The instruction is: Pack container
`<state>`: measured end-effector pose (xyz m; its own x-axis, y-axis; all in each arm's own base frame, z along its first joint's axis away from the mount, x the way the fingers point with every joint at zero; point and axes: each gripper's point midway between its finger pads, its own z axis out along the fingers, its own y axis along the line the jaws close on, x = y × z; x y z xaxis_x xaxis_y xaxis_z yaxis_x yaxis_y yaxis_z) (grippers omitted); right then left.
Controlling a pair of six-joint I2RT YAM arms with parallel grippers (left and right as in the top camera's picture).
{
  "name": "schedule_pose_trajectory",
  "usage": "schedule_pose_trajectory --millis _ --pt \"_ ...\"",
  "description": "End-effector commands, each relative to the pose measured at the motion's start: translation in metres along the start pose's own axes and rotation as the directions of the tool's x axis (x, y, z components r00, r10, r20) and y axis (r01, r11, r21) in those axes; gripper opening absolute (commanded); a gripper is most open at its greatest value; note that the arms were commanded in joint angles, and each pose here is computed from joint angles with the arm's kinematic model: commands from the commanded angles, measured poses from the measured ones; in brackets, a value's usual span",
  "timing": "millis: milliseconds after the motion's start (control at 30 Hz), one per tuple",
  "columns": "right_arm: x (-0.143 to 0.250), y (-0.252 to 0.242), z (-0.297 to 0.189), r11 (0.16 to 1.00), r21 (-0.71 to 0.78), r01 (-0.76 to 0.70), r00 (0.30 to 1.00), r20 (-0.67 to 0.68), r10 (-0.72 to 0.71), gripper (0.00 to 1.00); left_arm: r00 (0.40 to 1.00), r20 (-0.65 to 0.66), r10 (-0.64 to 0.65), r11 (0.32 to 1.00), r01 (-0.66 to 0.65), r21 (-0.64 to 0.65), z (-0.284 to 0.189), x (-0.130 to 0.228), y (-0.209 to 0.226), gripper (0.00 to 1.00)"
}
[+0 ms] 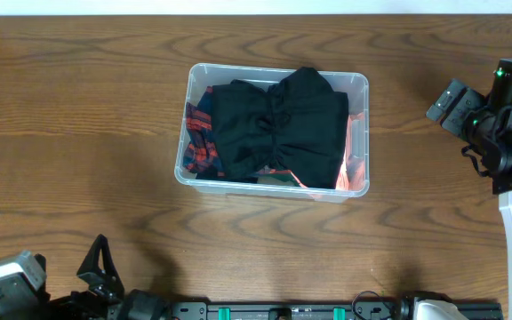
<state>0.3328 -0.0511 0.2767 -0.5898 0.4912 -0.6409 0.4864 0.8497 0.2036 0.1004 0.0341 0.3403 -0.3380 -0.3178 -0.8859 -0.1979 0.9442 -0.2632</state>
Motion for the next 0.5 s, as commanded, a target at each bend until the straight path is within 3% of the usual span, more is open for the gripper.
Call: schedule_pose_trajectory --millis 0,200,467 --pt "-0.004 -0.002 -0.003 1.000 0.009 -0.001 1.000 0.014 0.001 0.99 0.999 0.001 0.037 0.999 -0.037 -0.036 0.013 0.002 0.001 0.98" --pt "-0.004 -0.003 -0.002 1.000 0.009 -0.001 1.000 0.013 0.001 0.99 0.985 -0.036 0.169 0.985 -0.170 -0.038 0.059 0.023 -0.010 0.98" --pt "-0.004 -0.002 -0.002 1.000 0.009 -0.001 1.000 0.014 0.001 0.99 0.980 0.005 0.201 0.979 -0.201 -0.024 0.109 0.040 -0.024 0.98"
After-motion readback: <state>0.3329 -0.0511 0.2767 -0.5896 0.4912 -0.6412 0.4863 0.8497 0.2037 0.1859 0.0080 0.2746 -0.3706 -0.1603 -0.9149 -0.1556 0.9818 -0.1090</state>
